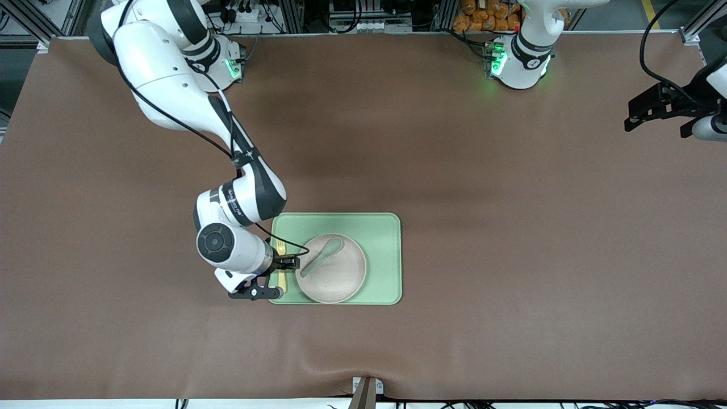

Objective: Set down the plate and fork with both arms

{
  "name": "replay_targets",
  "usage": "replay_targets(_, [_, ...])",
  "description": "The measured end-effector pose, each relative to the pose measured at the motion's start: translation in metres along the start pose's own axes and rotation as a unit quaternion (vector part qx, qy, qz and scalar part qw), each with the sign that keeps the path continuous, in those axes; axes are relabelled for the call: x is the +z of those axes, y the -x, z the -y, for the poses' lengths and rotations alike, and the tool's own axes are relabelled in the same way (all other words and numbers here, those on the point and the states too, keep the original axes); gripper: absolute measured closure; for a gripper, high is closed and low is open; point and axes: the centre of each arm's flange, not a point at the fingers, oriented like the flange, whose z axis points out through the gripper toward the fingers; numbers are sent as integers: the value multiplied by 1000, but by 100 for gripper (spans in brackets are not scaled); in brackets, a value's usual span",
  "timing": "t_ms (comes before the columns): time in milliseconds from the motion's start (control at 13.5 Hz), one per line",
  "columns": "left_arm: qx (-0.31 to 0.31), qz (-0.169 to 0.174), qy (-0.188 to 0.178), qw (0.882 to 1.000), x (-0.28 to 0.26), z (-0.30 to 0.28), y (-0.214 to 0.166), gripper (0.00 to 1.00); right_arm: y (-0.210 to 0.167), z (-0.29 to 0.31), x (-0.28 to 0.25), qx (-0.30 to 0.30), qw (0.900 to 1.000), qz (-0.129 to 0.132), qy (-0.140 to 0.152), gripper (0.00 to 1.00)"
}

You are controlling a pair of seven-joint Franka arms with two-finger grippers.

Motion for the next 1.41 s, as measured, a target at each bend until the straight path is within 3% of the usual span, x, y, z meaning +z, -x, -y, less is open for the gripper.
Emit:
replay_targets(148, [0, 0, 0, 1000, 0, 0, 0, 0, -7, -7, -33, 6, 1000, -5, -3, 0])
replay_targets(592, [-1, 0, 0, 1000, 0, 1, 0, 0, -28, -70, -135, 48, 997, -63, -20, 0])
replay_targets(1036, [-2, 0, 0, 1000, 0, 2, 0, 0, -20, -116, -184, 76, 996, -41, -11, 0])
replay_targets(1405, [-1, 0, 0, 1000, 0, 1, 0, 0, -7, -154, -225, 60, 998, -21, -4, 0])
